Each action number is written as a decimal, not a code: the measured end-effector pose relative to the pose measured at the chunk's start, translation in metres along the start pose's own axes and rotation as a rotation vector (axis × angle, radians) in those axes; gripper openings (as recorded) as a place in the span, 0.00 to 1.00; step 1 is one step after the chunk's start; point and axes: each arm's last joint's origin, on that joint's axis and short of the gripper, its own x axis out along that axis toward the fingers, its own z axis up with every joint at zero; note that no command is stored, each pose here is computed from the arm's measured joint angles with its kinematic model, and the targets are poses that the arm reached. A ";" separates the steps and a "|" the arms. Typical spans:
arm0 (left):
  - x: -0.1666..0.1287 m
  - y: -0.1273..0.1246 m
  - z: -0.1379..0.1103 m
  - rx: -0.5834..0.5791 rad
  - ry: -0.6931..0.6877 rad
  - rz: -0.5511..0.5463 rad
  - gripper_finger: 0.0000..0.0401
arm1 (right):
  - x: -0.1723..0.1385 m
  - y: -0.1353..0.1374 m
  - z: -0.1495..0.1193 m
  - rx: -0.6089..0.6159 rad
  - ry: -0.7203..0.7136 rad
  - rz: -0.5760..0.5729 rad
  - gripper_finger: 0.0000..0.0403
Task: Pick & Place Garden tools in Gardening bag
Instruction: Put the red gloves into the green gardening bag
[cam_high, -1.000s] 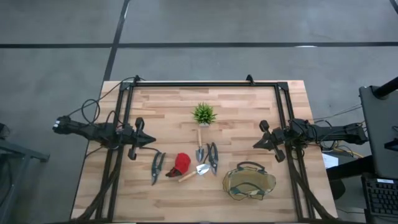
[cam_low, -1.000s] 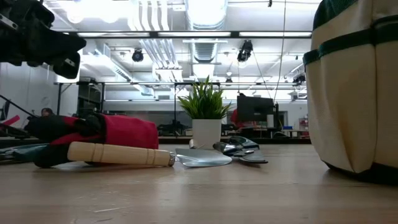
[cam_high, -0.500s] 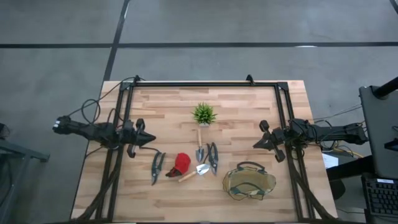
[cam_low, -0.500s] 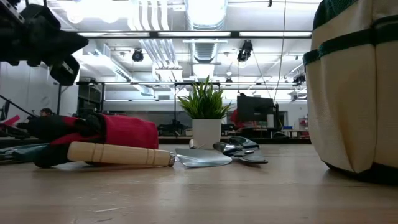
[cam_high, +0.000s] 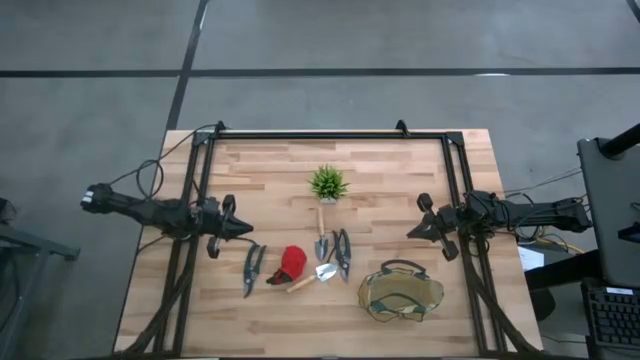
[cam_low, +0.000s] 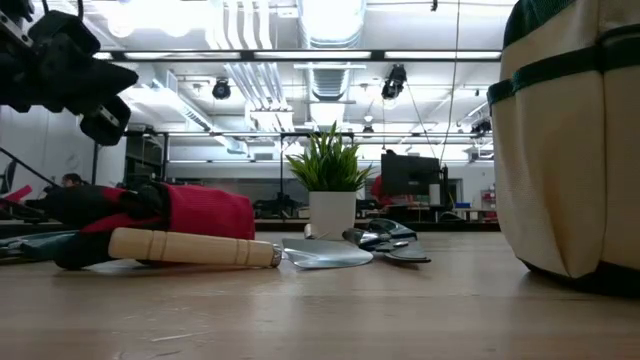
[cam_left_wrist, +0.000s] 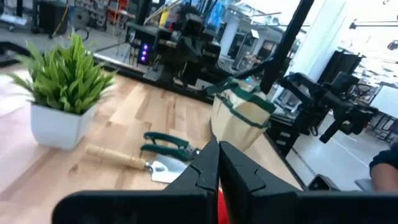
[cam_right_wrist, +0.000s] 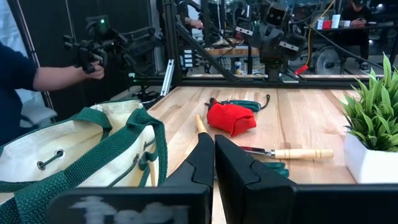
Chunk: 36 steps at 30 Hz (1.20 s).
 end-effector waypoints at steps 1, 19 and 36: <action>0.001 0.000 -0.001 -0.014 0.007 0.006 0.03 | 0.000 0.000 0.000 0.000 -0.001 0.000 0.02; 0.008 0.008 -0.008 -0.013 0.030 0.252 0.03 | 0.000 0.000 0.000 0.000 0.000 0.000 0.02; 0.018 -0.001 0.012 -0.025 -0.107 0.248 0.19 | 0.000 0.000 0.000 0.000 0.001 0.000 0.02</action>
